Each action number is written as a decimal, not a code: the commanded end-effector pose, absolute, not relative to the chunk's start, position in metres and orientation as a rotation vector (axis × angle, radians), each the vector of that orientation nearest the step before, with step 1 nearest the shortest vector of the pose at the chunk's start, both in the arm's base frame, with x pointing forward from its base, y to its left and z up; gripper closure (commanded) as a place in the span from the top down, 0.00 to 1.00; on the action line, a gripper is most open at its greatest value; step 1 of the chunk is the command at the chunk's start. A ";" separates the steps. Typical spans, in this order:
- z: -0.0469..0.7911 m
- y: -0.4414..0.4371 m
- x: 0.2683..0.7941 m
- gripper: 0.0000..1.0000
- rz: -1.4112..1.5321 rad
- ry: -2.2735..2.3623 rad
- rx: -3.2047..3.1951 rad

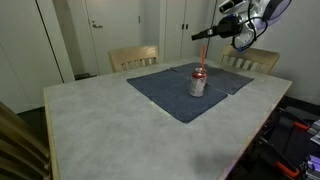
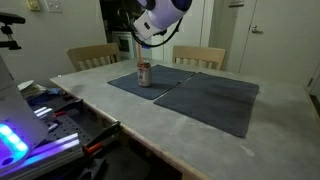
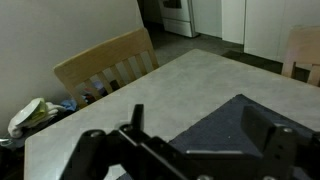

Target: Put the straw in the can and then put it back on the table again

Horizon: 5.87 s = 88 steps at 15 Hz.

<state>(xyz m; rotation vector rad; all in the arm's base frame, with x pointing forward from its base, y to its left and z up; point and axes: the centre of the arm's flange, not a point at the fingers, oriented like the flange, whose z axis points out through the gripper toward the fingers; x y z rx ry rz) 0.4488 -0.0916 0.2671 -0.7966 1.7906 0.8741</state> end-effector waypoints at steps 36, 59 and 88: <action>0.399 -0.021 0.555 1.00 0.360 2.703 -1.700; 0.369 0.023 0.535 1.00 0.163 2.959 -1.445; 0.337 0.012 0.518 1.00 0.128 2.906 -1.326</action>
